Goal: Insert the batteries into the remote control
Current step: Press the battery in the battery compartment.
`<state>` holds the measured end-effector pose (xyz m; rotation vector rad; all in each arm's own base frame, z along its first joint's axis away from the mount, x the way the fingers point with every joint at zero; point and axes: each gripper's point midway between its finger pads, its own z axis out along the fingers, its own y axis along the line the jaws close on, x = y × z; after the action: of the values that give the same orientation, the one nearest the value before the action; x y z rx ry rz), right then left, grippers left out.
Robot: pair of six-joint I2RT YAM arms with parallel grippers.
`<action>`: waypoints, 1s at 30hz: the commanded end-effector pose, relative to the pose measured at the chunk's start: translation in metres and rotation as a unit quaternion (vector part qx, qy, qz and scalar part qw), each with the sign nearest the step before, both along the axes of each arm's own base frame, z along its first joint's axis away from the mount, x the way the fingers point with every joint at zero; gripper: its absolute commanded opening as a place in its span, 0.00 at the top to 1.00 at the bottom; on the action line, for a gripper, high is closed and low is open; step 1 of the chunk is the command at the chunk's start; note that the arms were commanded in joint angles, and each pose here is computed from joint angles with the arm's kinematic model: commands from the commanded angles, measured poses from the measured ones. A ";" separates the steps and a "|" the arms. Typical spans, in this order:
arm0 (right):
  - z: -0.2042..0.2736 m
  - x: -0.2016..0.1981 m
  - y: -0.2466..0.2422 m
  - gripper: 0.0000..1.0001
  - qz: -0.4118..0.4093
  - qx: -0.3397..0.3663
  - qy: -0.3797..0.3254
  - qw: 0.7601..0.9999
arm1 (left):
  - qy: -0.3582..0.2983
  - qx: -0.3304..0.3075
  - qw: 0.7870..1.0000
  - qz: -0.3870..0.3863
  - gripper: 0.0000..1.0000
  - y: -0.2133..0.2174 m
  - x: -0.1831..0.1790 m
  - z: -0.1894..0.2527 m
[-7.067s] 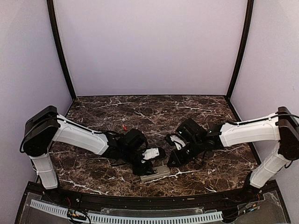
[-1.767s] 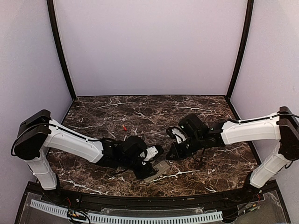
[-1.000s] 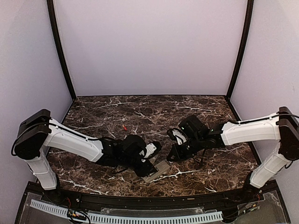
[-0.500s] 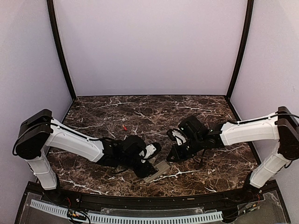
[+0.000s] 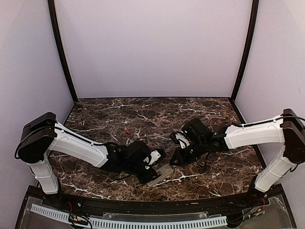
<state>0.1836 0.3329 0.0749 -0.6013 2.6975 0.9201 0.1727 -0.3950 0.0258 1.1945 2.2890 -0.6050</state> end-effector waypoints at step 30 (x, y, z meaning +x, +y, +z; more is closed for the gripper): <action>0.002 -0.001 -0.006 0.94 0.006 -0.003 -0.011 1.000 | 0.004 0.038 0.996 -0.076 0.54 0.013 -0.015 -0.018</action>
<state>0.1826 0.3312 0.0736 -0.6203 2.6936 0.9118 0.1710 -0.4003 0.0265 1.3254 2.1913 -0.6061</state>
